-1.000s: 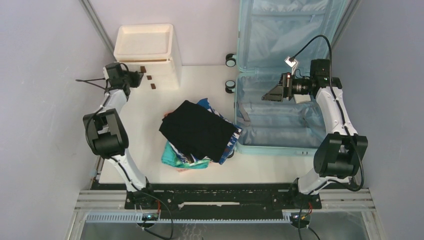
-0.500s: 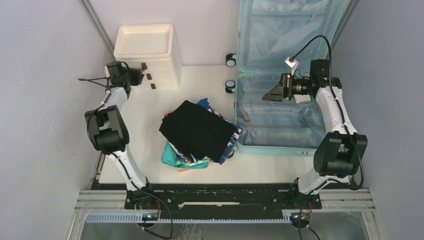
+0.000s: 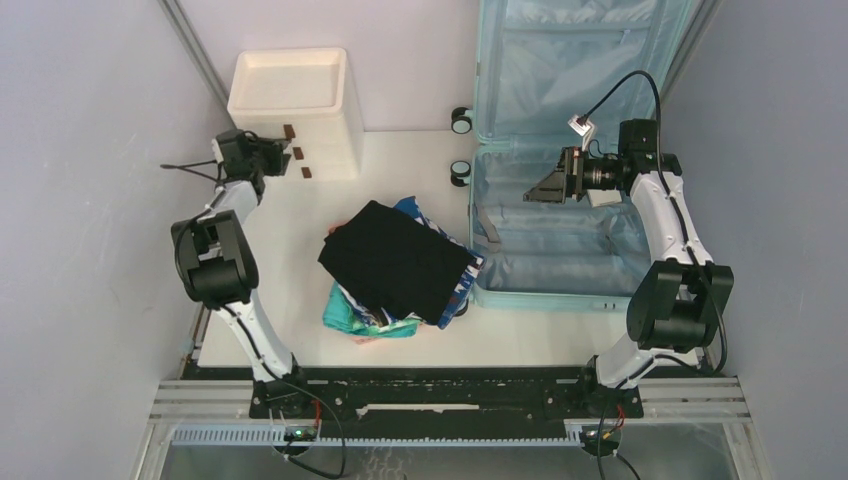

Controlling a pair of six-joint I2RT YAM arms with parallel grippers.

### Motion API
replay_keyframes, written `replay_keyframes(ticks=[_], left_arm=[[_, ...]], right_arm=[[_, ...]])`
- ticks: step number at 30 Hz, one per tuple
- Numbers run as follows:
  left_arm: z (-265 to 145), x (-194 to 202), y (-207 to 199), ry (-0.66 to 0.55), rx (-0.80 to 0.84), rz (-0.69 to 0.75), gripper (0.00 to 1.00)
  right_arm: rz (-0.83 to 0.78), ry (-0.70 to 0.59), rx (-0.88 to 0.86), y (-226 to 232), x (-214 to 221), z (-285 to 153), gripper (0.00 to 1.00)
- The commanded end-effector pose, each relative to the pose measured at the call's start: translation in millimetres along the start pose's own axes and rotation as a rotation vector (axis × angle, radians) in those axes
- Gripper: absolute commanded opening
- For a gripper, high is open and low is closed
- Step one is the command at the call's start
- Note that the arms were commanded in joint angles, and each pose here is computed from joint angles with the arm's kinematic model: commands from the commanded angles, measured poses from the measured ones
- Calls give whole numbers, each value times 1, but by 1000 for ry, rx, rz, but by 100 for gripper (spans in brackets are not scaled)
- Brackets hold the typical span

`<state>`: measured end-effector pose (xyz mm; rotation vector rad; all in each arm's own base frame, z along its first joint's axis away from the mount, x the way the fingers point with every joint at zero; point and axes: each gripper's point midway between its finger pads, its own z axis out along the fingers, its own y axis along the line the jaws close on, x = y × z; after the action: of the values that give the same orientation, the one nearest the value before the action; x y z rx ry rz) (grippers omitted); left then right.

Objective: Open, take out, and arrange the luggage

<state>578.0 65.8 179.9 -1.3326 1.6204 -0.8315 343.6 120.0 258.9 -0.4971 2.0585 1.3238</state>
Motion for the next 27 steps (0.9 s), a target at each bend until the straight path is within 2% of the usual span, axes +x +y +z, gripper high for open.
replay_keyframes(ticks=[1, 7, 15, 18, 21, 27], left_arm=[[-23, 6, -29, 4, 175, 1, 46], [-28, 17, -5, 21, 184, 56, 46], [-34, 12, 38, -19, 35, 393, 47], [-37, 14, 29, -50, 120, 605, 47], [-40, 19, 22, -83, 192, 753, 48], [-34, 16, -2, -142, 304, 827, 48]], right_arm=[[-72, -23, -13, 7, -14, -4, 100], [-65, -20, -14, 4, -16, -3, 100], [-63, -14, -7, 1, -13, -3, 100], [-58, -12, -9, -1, -14, -2, 100], [-56, -11, -9, -3, -15, -1, 100], [-54, -8, -4, -5, -16, -1, 100]])
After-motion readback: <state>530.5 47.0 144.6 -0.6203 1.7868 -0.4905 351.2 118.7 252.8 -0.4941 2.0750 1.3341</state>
